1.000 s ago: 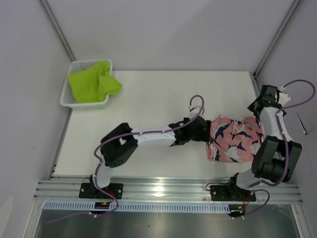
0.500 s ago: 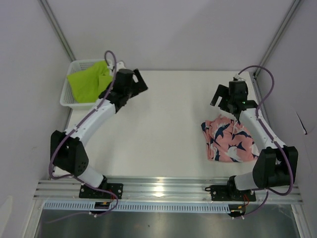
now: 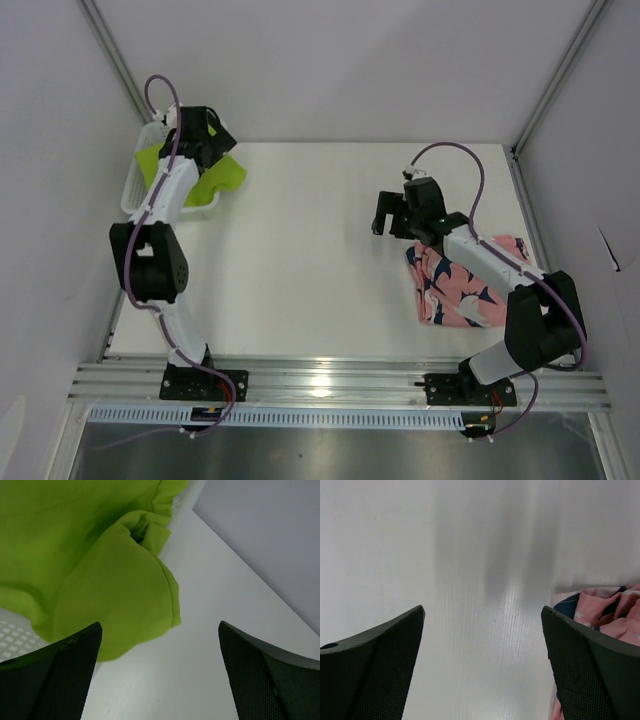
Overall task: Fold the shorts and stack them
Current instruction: Grab the shorts from the pile, then move the shorts to the center of the board
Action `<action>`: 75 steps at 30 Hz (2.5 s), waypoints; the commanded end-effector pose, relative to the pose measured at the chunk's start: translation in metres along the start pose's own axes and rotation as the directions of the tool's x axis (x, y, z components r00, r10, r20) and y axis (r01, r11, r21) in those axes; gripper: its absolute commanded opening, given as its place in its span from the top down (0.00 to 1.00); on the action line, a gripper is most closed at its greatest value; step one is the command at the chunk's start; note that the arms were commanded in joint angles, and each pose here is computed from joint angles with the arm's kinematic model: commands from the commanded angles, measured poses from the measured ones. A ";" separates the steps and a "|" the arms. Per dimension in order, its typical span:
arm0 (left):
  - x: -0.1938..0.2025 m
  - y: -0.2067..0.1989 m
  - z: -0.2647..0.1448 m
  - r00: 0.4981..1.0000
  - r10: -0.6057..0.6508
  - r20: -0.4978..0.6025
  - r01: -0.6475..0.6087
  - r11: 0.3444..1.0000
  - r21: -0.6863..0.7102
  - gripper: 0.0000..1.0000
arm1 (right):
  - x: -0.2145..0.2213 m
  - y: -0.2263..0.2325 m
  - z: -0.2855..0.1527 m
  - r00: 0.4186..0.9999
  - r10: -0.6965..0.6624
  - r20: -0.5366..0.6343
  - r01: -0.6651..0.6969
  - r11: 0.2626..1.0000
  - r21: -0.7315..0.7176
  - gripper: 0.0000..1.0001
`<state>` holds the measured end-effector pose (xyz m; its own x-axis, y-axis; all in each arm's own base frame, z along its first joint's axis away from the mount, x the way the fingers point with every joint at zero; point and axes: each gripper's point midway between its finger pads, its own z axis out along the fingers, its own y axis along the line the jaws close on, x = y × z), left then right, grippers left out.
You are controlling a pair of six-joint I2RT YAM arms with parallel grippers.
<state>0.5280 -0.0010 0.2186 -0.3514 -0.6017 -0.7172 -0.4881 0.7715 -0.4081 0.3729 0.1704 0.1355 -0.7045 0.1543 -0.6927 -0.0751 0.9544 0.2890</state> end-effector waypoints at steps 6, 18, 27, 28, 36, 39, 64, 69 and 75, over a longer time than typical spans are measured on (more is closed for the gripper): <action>0.001 0.032 0.082 0.993 -0.082 -0.084 0.074 0.992 -0.099 0.09 | 0.011 0.021 0.003 1.000 -0.025 0.018 0.026 0.998 -0.057 0.00; -0.052 0.028 0.045 0.989 -0.140 0.043 0.140 0.990 0.000 1.00 | 0.024 0.019 0.007 1.000 -0.020 0.004 0.020 0.998 -0.066 0.00; -0.137 -0.017 -0.080 0.951 -0.113 0.286 0.058 0.979 0.194 1.00 | 0.025 0.027 0.011 1.000 -0.028 -0.006 0.028 0.996 -0.079 0.01; -0.139 -0.029 -0.096 0.948 -0.093 0.304 0.019 0.971 0.238 1.00 | 0.025 0.027 0.012 1.000 -0.028 -0.006 0.027 0.997 -0.077 0.00; -0.130 -0.132 -0.302 0.906 -0.088 0.414 -0.214 0.749 0.627 1.00 | -0.002 0.039 -0.003 0.998 -0.024 0.060 0.030 0.994 -0.106 0.00; -0.115 -0.152 -0.368 0.907 -0.122 0.403 -0.251 0.613 0.749 1.00 | -0.016 0.042 -0.015 0.994 -0.022 0.102 0.034 0.993 -0.115 0.00; 0.129 -0.017 -0.173 0.999 -0.012 -0.041 0.029 0.895 0.445 0.01 | 0.002 0.010 -0.050 0.996 0.019 0.082 -0.007 0.989 -0.151 0.01; 0.129 -0.040 -0.219 0.990 0.142 0.017 -0.130 0.839 0.529 0.01 | 0.045 0.018 -0.065 0.998 0.005 -0.063 -0.019 0.972 -0.234 0.07; 0.204 -0.054 -0.270 0.919 0.391 -0.055 -0.266 0.714 0.647 0.01 | 0.115 0.050 -0.109 0.968 -0.092 -0.233 -0.001 0.930 -0.367 0.12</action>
<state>0.2991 -0.1970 0.2706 -0.4723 -0.4366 -0.7657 0.1686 0.8079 -0.5647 0.2540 0.1937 0.1367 -0.8024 0.0721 -0.5924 -0.2624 0.8490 0.4587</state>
